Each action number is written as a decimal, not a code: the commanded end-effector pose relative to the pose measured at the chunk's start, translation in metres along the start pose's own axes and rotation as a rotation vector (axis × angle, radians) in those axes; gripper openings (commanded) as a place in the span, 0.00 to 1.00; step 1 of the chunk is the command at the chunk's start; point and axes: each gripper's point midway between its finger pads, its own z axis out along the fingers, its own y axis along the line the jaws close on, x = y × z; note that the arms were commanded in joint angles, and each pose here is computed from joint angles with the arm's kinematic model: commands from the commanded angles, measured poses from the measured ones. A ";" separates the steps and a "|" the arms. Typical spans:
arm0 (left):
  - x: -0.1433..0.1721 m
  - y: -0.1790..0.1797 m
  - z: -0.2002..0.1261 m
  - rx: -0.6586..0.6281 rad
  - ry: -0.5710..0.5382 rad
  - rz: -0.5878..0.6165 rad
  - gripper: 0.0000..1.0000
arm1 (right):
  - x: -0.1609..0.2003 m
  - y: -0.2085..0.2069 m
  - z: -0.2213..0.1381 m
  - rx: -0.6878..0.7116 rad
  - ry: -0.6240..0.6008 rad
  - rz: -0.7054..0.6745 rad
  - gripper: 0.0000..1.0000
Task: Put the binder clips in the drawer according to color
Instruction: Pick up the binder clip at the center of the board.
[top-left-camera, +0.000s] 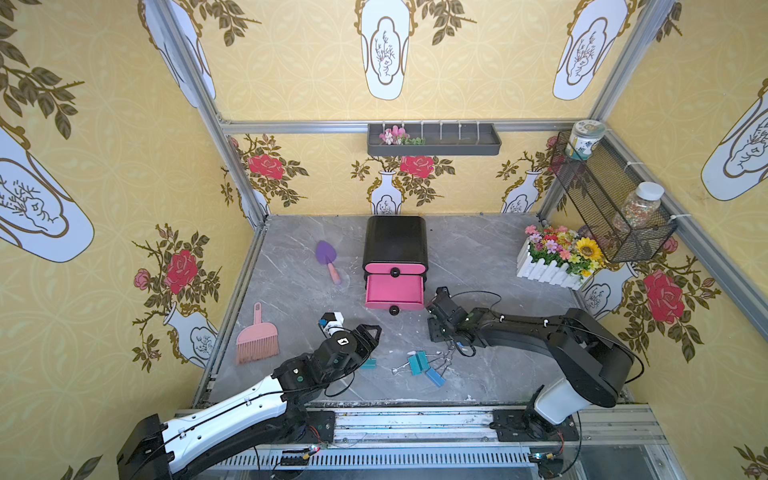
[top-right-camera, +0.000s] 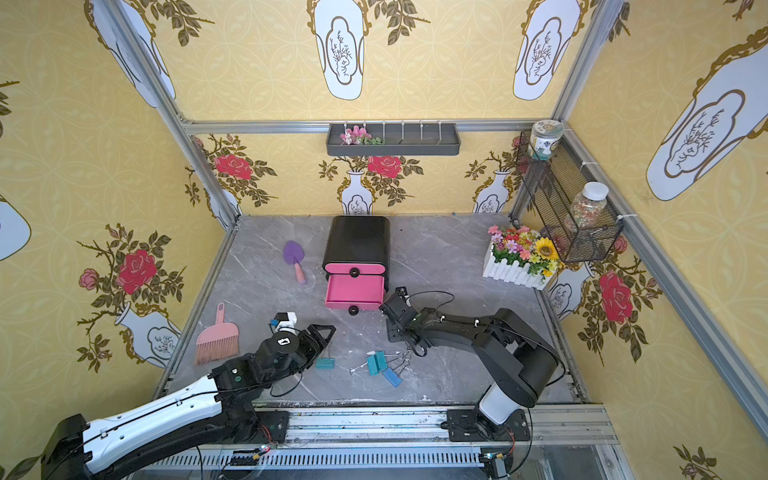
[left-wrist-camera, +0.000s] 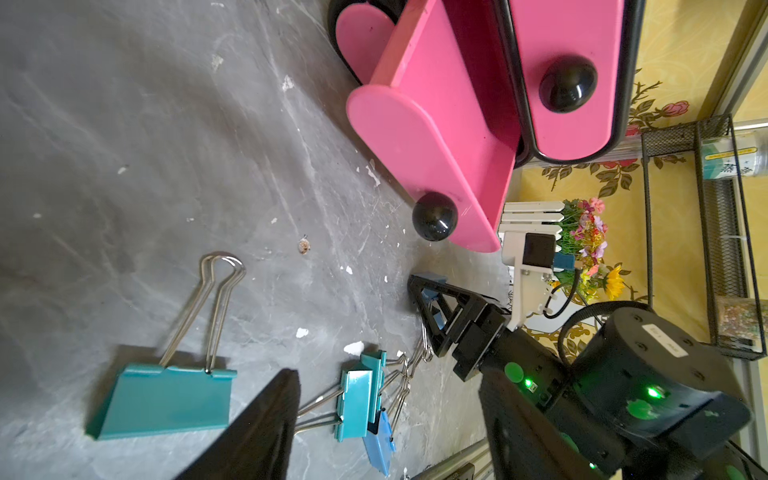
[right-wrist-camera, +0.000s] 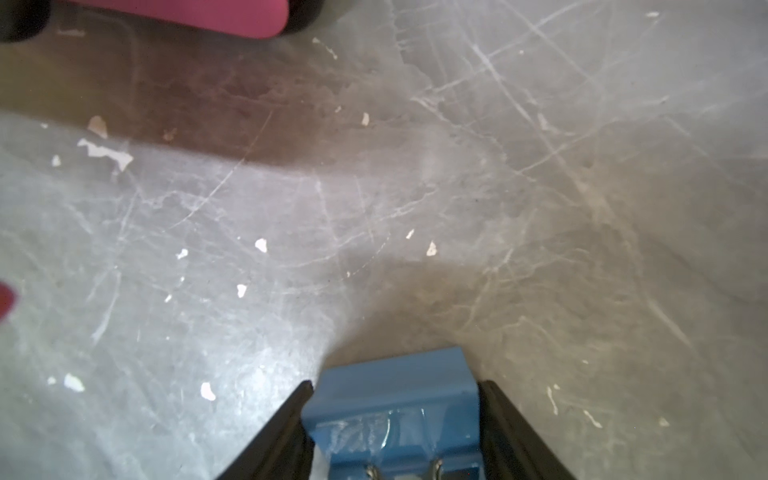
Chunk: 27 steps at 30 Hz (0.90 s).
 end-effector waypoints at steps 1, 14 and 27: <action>-0.001 -0.003 -0.001 0.019 -0.002 0.007 0.74 | -0.003 -0.006 -0.001 0.046 -0.004 0.019 0.52; -0.009 -0.009 -0.007 0.037 -0.037 0.009 0.74 | -0.046 -0.007 -0.080 0.001 -0.148 0.011 0.43; -0.014 -0.008 -0.015 0.049 -0.060 -0.009 0.74 | -0.123 0.074 -0.102 -0.213 -0.185 -0.031 0.43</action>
